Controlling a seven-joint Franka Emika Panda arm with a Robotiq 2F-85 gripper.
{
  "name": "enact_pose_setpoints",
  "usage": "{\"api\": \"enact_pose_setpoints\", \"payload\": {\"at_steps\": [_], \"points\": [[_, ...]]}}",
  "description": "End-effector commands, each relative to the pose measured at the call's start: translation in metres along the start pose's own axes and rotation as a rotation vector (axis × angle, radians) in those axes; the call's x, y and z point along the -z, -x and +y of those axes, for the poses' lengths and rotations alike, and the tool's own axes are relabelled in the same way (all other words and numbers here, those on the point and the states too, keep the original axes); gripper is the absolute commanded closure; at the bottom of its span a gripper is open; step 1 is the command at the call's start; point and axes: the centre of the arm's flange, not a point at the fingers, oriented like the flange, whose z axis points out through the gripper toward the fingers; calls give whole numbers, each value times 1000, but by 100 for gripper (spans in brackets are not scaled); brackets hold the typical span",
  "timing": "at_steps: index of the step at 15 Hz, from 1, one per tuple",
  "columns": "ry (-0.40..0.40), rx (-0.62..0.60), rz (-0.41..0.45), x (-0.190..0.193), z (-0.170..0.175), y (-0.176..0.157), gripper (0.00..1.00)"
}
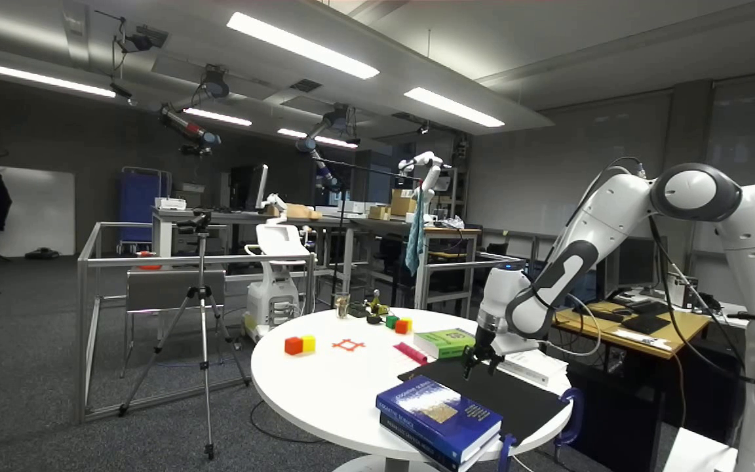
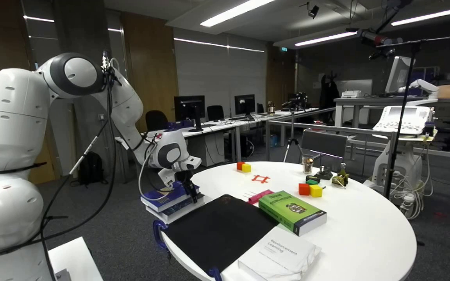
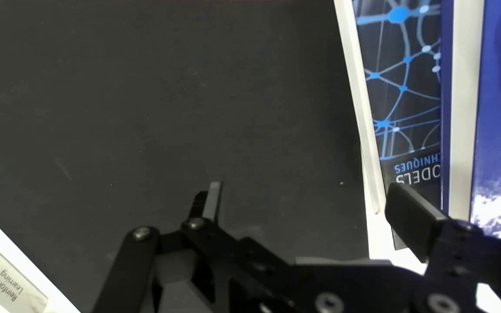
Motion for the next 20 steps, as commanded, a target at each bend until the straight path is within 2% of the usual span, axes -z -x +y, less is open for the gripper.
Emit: {"api": "enact_pose_setpoints", "payload": {"at_steps": [1,9,20], "points": [[13,62,-30,-7,-7,1,0],[20,107,-11,-33,-15,-3,0],[-57,198,137,-55,-37,-47,0]]}}
